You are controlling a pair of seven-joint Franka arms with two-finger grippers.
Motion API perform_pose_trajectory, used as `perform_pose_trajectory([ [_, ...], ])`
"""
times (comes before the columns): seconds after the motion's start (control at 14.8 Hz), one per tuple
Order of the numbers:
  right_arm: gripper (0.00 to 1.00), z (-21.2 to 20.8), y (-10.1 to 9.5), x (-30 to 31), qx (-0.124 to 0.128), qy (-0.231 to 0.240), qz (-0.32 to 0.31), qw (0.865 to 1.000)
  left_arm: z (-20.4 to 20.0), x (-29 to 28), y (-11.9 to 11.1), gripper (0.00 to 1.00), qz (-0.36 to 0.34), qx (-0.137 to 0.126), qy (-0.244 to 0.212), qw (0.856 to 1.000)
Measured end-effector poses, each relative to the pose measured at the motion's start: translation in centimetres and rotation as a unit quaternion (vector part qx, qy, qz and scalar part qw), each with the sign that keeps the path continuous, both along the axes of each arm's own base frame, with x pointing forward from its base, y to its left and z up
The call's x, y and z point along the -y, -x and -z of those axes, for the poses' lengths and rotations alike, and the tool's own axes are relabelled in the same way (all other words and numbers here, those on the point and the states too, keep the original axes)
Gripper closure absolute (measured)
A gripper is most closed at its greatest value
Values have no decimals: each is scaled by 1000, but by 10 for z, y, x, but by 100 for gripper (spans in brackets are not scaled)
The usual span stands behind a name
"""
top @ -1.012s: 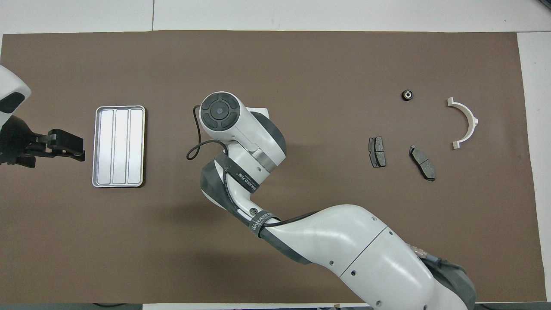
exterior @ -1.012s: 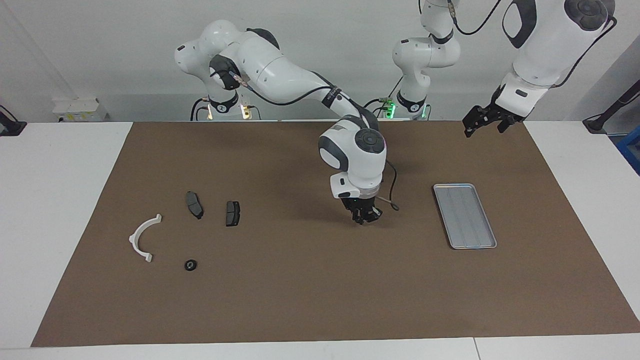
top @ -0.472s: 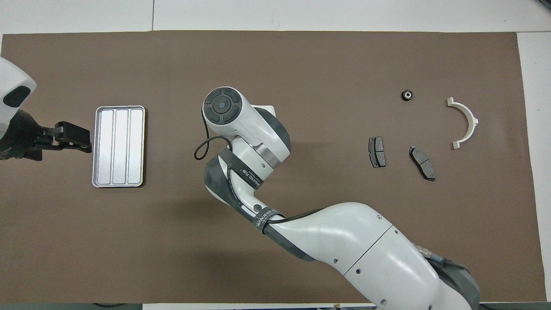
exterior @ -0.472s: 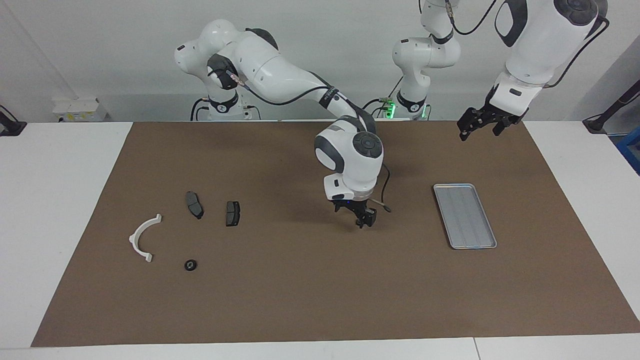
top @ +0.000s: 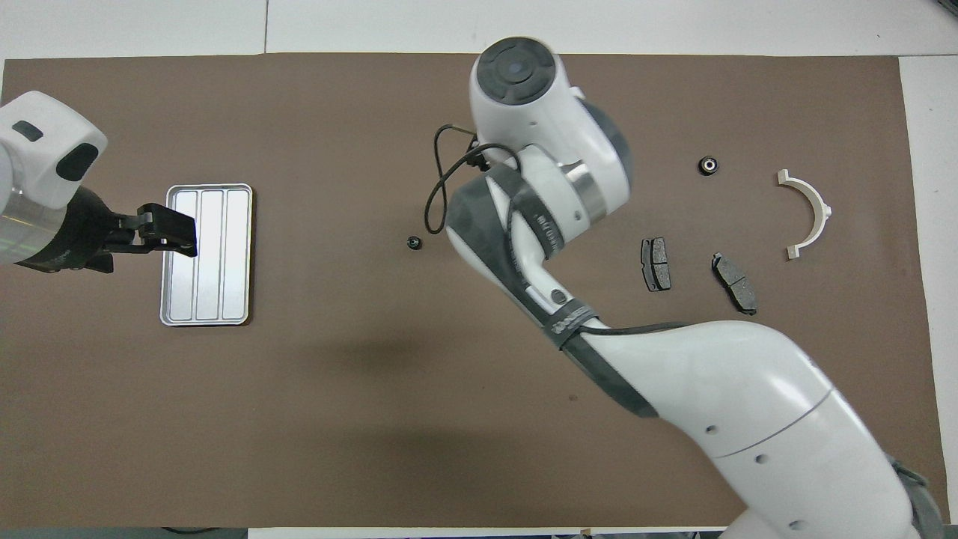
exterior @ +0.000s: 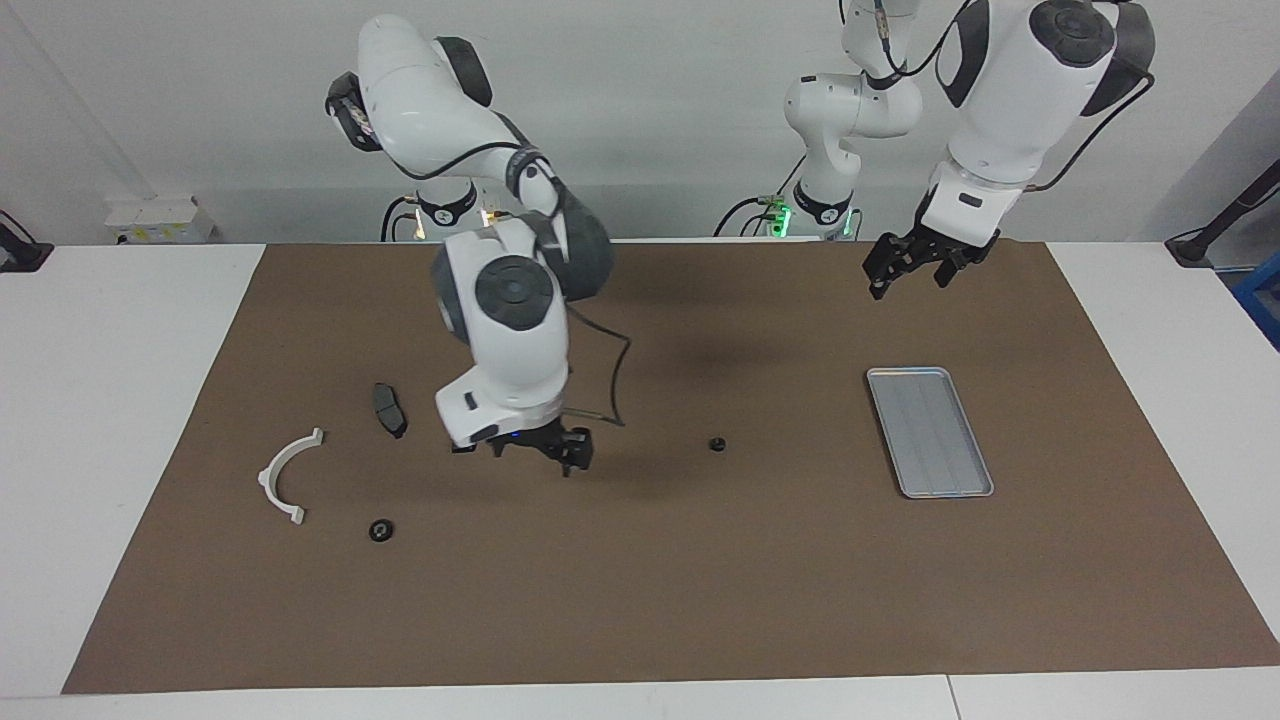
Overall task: Pick bearing gear from pile to tray
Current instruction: 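Reach the left gripper to the bearing while the right gripper withdraws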
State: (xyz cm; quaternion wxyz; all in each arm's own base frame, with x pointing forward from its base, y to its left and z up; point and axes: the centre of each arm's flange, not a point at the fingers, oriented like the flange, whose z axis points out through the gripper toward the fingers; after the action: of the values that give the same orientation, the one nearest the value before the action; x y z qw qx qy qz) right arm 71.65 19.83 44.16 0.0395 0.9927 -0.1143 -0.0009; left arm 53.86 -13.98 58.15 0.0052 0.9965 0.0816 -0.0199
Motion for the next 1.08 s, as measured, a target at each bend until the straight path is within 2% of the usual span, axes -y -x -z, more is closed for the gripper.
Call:
perform_pose_trajectory([
  [0.13,0,4,-14,70,-12,-1,-49,999,15,26,-4,0,-18,2,0,1000],
  [0.27,0,25,-23,135,-18,-5,-82,996,32,47,-11,0,-30,6,1,1000],
  [0.54,0,93,-19,213,8,-11,-105,994,71,98,-25,0,-48,25,10,998],
  [0.67,0,122,-12,224,13,-14,-108,994,87,115,-30,0,-60,34,18,997],
  [0.74,0,130,-9,221,9,-16,-110,994,98,125,-30,0,-60,30,18,998],
  [1.08,0,119,-5,187,11,-41,-112,993,194,196,-35,0,-82,12,11,996],
])
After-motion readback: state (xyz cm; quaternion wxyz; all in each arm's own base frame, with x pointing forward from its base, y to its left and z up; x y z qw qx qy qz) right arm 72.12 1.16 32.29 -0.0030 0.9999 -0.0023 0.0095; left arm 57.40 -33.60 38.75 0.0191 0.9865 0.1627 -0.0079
